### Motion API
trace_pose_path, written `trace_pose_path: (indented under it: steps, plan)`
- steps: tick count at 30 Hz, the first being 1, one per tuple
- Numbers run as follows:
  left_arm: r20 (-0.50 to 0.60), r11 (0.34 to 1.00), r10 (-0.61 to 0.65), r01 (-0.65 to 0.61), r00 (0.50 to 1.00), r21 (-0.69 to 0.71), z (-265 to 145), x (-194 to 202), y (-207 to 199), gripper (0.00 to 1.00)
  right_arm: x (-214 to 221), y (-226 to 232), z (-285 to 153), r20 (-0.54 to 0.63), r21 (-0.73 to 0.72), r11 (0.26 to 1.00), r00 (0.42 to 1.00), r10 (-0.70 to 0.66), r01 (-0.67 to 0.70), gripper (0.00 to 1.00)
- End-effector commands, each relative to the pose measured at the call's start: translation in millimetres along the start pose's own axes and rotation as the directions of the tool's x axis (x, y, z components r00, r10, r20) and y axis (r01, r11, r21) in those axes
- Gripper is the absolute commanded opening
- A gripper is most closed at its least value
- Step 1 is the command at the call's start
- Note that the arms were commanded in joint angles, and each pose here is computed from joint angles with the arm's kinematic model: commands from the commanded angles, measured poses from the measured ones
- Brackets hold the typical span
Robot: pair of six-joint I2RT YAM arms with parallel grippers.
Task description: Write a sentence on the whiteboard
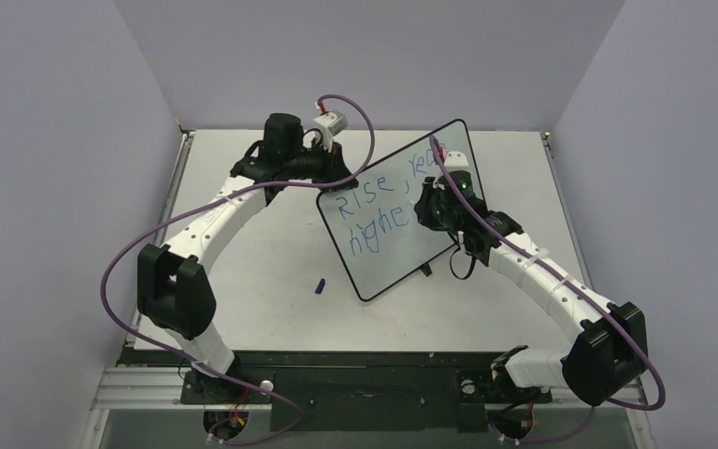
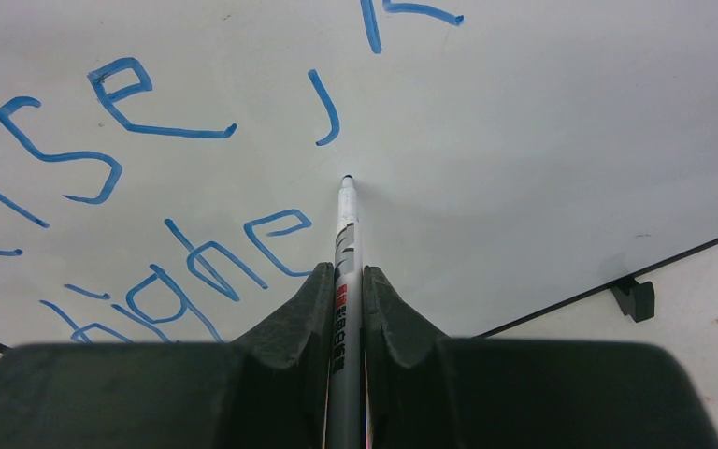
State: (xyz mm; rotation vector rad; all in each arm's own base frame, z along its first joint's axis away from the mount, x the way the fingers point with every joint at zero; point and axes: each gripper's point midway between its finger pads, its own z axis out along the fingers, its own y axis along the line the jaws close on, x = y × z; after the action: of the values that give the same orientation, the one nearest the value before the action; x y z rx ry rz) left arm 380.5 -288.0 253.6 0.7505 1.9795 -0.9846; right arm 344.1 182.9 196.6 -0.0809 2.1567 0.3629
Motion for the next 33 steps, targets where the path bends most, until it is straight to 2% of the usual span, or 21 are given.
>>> trace_pose_path:
  steps: [1,22,33]
  plan:
    - [0.123,0.987,0.160,-0.159,0.979,-0.022,-12.4,-42.3,-6.6,0.00,-11.8,4.2,5.8,0.043,-0.020,1.000,0.999,0.008,-0.007,0.00]
    - [0.129,0.987,0.164,-0.162,0.978,-0.021,-13.7,-44.4,-8.4,0.00,38.5,-13.8,-2.4,-0.025,0.002,1.000,0.999,0.031,-0.031,0.00]
    - [0.128,0.987,0.162,-0.161,0.978,-0.021,-13.9,-44.3,-8.6,0.00,29.3,-10.2,-3.8,-0.012,-0.006,0.999,0.999,0.033,-0.033,0.00]
